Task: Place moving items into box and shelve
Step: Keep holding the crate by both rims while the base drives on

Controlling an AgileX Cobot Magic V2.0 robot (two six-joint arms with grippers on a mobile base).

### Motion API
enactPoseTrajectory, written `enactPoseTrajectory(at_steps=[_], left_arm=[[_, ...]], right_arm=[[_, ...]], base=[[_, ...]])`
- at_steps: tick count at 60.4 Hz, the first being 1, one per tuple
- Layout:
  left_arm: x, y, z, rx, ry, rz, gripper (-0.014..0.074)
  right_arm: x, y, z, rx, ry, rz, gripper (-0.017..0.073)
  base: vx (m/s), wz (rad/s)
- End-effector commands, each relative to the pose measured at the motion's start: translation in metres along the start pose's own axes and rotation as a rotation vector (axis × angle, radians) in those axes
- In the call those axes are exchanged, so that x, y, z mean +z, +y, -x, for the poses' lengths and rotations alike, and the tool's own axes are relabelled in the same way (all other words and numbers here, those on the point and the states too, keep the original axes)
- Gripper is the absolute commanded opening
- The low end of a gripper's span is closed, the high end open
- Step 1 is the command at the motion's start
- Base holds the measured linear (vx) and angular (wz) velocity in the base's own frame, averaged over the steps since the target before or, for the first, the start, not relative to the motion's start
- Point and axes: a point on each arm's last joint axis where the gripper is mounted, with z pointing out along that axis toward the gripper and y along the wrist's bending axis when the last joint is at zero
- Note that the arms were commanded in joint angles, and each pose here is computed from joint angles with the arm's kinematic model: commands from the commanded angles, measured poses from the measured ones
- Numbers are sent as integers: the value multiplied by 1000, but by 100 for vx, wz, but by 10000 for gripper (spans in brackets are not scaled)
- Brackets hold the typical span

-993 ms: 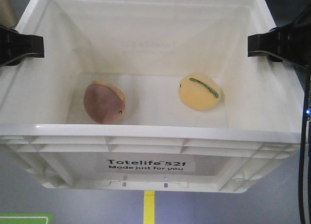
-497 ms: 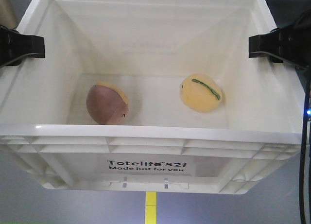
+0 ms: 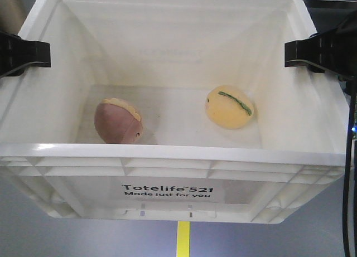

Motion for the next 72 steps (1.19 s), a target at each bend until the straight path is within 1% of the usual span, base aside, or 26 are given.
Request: enactPoseTrajectory(at_steps=[1,27,72], left_arm=[[-24,-7,21,5,-217,-69,-6],[-24,-7,21,5,-217,-69,-6],[-24,-7,21,5,-217,-69,-6]], right_arm=[[-21,0,20,-47,-193,-20,-5],[-21,0,20,-47,-194,-19,-5],[-21,0,20,-47,-194,-19,-5]], base=[[45,-2],[48,1],[48,12]])
